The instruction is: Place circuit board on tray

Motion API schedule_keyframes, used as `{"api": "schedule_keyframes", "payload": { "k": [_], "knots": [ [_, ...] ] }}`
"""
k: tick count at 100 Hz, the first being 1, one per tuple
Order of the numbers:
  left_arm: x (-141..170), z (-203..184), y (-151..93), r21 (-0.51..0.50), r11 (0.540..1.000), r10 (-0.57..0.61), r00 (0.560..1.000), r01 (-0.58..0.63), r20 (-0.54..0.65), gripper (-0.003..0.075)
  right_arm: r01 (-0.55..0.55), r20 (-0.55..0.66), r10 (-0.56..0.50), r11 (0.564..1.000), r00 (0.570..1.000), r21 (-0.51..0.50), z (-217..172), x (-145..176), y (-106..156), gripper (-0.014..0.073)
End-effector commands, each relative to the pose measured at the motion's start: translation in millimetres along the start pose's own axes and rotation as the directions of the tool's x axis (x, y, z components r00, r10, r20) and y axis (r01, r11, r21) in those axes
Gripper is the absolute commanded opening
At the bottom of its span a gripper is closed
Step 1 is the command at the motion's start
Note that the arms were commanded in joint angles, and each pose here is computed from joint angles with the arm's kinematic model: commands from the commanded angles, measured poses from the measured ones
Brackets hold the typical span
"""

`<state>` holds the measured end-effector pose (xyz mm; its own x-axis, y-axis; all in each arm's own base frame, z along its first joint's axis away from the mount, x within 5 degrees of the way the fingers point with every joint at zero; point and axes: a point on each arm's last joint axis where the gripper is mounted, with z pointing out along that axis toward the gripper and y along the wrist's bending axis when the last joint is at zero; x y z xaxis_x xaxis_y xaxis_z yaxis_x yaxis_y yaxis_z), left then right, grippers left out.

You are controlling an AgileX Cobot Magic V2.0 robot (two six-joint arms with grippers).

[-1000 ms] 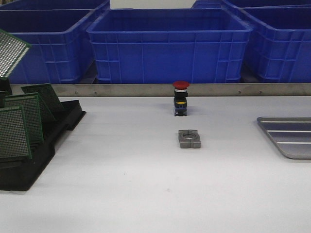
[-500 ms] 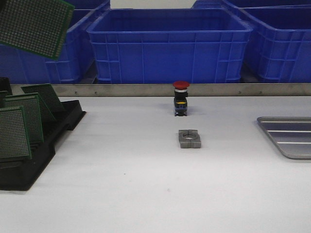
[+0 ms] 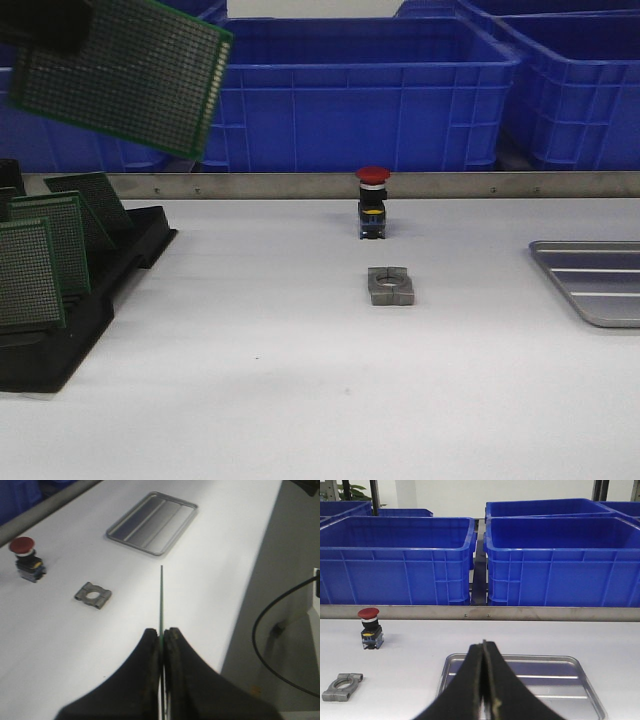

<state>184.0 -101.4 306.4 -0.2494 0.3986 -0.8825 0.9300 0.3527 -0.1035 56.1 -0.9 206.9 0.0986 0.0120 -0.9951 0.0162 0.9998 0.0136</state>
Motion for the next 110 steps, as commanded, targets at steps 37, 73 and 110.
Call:
{"api": "schedule_keyframes", "payload": {
  "k": [37, 73, 110],
  "knots": [
    [5, 50, 8, 0.187, 0.974, -0.125, 0.991, 0.131, -0.043, -0.0020, 0.001, 0.043, -0.002, 1.000, 0.999, 0.007, -4, -32, 0, -0.0060],
    [9, 55, 12, 0.193, 0.969, -0.144, 0.988, 0.153, -0.060, -0.0020, -0.020, -0.251, 0.029, 0.999, 0.968, 0.038, 14, -72, -2, -0.0060],
    [9, 55, 12, 0.193, 0.969, -0.144, 0.988, 0.153, -0.060, -0.0020, -0.014, -0.468, 0.034, 0.999, 0.883, 0.047, 64, -94, -1, 0.0362]
  ]
}}
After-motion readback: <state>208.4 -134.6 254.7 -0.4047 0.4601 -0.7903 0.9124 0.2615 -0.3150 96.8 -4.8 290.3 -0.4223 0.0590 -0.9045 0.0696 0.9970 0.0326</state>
